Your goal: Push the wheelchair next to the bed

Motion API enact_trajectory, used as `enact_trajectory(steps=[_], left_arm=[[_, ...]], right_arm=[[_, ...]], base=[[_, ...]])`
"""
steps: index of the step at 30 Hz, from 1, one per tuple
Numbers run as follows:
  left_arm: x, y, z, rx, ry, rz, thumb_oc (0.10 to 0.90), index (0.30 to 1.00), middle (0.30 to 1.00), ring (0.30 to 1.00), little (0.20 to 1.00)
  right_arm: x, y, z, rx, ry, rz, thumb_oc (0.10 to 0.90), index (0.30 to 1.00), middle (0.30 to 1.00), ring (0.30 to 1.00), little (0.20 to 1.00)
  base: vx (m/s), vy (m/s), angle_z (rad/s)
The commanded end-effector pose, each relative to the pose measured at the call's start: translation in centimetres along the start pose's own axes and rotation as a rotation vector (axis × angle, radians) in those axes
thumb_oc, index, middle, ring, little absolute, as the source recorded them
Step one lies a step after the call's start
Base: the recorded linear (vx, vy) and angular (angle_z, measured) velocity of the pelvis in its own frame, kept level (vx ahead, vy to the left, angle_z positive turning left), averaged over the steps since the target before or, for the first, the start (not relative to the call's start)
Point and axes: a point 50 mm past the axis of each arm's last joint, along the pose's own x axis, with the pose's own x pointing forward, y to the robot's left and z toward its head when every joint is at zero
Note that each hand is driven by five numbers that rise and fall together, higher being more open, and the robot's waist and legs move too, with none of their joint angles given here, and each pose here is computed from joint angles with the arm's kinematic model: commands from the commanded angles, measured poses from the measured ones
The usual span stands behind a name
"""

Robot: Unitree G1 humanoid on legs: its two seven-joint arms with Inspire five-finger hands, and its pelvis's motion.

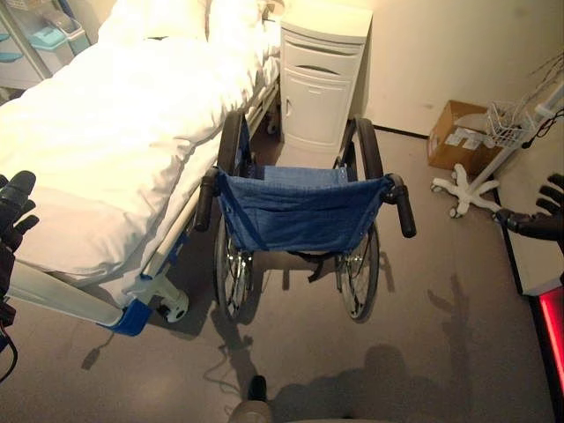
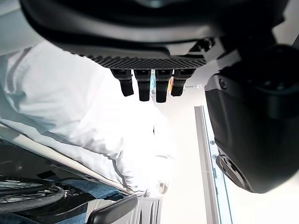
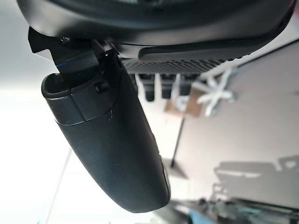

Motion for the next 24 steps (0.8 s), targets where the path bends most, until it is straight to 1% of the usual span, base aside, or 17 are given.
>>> enact_trajectory(steps=[1, 2, 3, 4, 6, 7, 8, 9, 11, 13, 15, 18, 19, 20, 21, 23, 24], left_arm=[[-0.3, -0.3, 1.4, -0.03, -0.082, -0.046, 0.8, 0.9, 0.9, 0.9, 0.9], [-0.8, -0.3, -0.9, -0.043, 0.008, -0.042, 0.8, 0.9, 0.9, 0.9, 0.9], [-0.9, -0.3, -1.3, -0.044, 0.022, -0.042, 0.8, 0.9, 0.9, 0.9, 0.9], [-1.5, -0.5, -4.1, -0.053, 0.133, -0.039, 0.8, 0.9, 0.9, 0.9, 0.9], [-2.1, -0.8, -6.7, -0.046, 0.234, -0.037, 0.8, 0.9, 0.9, 0.9, 0.9], [-2.5, -1.1, -8.4, -0.037, 0.303, -0.038, 0.8, 0.9, 0.9, 0.9, 0.9], [-3.6, -1.5, -11.6, -0.036, 0.429, -0.035, 0.8, 0.9, 0.9, 0.9, 0.9], [-3.6, -1.6, -11.9, -0.037, 0.44, -0.036, 0.8, 0.9, 0.9, 0.9, 0.9], [-5.5, -2.9, -17.4, -0.078, 0.671, -0.033, 0.8, 0.9, 0.9, 0.9, 0.9], [-6.0, -3.4, -19.1, -0.06, 0.74, -0.038, 0.8, 0.9, 0.9, 0.9, 0.9], [-8.3, -5.2, -24.0, 0.002, 0.968, -0.065, 0.8, 0.9, 0.9, 0.9, 0.9], [-10.0, -6.6, -27.0, 0.083, 1.09, -0.123, 0.8, 0.9, 0.9, 0.9, 0.9], [-11.4, -7.6, -28.8, 0.122, 1.168, -0.15, 0.8, 0.9, 0.9, 0.9, 0.9], [-12.0, -8.0, -29.4, 0.142, 1.193, -0.163, 0.8, 0.9, 0.9, 0.9, 0.9], [-13.3, -9.0, -30.7, 0.181, 1.246, -0.194, 0.8, 0.9, 0.9, 0.9, 0.9], [-15.1, -10.2, -32.2, 0.162, 1.355, -0.163, 0.8, 0.9, 0.9, 0.9, 0.9], [-15.0, -10.2, -32.2, 0.162, 1.355, -0.163, 0.8, 0.9, 0.9, 0.9, 0.9]], right_arm=[[-0.4, -2.2, 3.2, 0.053, -0.188, -0.099, 0.8, 0.9, 0.9, 0.9, 0.9], [-0.7, -2.6, 1.1, 0.066, -0.127, -0.142, 0.8, 0.9, 0.9, 0.9, 0.9], [-0.7, -2.6, 0.8, 0.067, -0.12, -0.15, 0.8, 0.9, 0.9, 0.9, 0.9], [-1.0, -3.1, -1.7, 0.069, -0.048, -0.23, 0.8, 0.9, 0.9, 0.9, 0.9], [-1.3, -3.6, -4.0, 0.074, 0.01, -0.293, 0.8, 0.9, 0.9, 0.9, 0.9], [-1.6, -3.7, -5.7, 0.102, 0.066, -0.332, 0.8, 0.9, 0.9, 0.9, 0.9], [-2.1, -3.3, -9.2, 0.183, 0.172, -0.359, 0.8, 0.9, 0.9, 0.9, 0.9], [-2.2, -3.3, -9.6, 0.198, 0.183, -0.367, 0.8, 0.9, 0.9, 0.9, 0.9], [-3.5, -2.2, -16.1, 0.266, 0.414, -0.483, 0.8, 0.9, 0.9, 0.9, 0.9], [-3.9, -1.8, -18.2, 0.274, 0.49, -0.509, 0.8, 0.9, 0.9, 0.9, 0.9], [-5.6, 0.5, -24.3, 0.26, 0.767, -0.559, 0.8, 0.9, 0.9, 0.9, 0.9], [-6.5, 3.2, -27.1, 0.23, 0.922, -0.52, 0.8, 0.9, 0.9, 0.9, 0.9], [-7.6, 5.6, -28.9, 0.224, 1.027, -0.455, 0.8, 0.9, 0.9, 0.9, 0.9], [-8.3, 6.5, -29.7, 0.212, 1.068, -0.427, 0.8, 0.9, 0.9, 0.9, 0.9], [-9.7, 8.3, -31.0, 0.152, 1.151, -0.343, 0.8, 0.9, 0.9, 0.9, 0.9], [-11.8, 10.2, -32.5, 0.039, 1.273, -0.126, 0.8, 0.9, 0.9, 0.9, 0.9], [-11.8, 10.1, -32.5, 0.038, 1.273, -0.125, 0.8, 0.9, 0.9, 0.9, 0.9]], base=[[0.0, 0.0, 0.0], [0.0, 0.0, 0.0], [0.0, 0.0, 0.0], [0.0, 0.0, 0.0], [0.0, 0.0, 0.0], [-0.03, 0.009, 0.01], [0.0, 0.0, 0.0], [-0.03, 0.01, -0.04], [-0.03, 0.008, -0.09], [-0.01, 0.001, -0.08], [-0.01, -0.004, 0.02], [0.0, 0.0, 0.0], [0.0, 0.0, 0.0], [0.0, 0.0, 0.0], [0.01, 0.007, 0.04], [0.01, 0.015, 0.15], [0.0, 0.027, 0.16]])
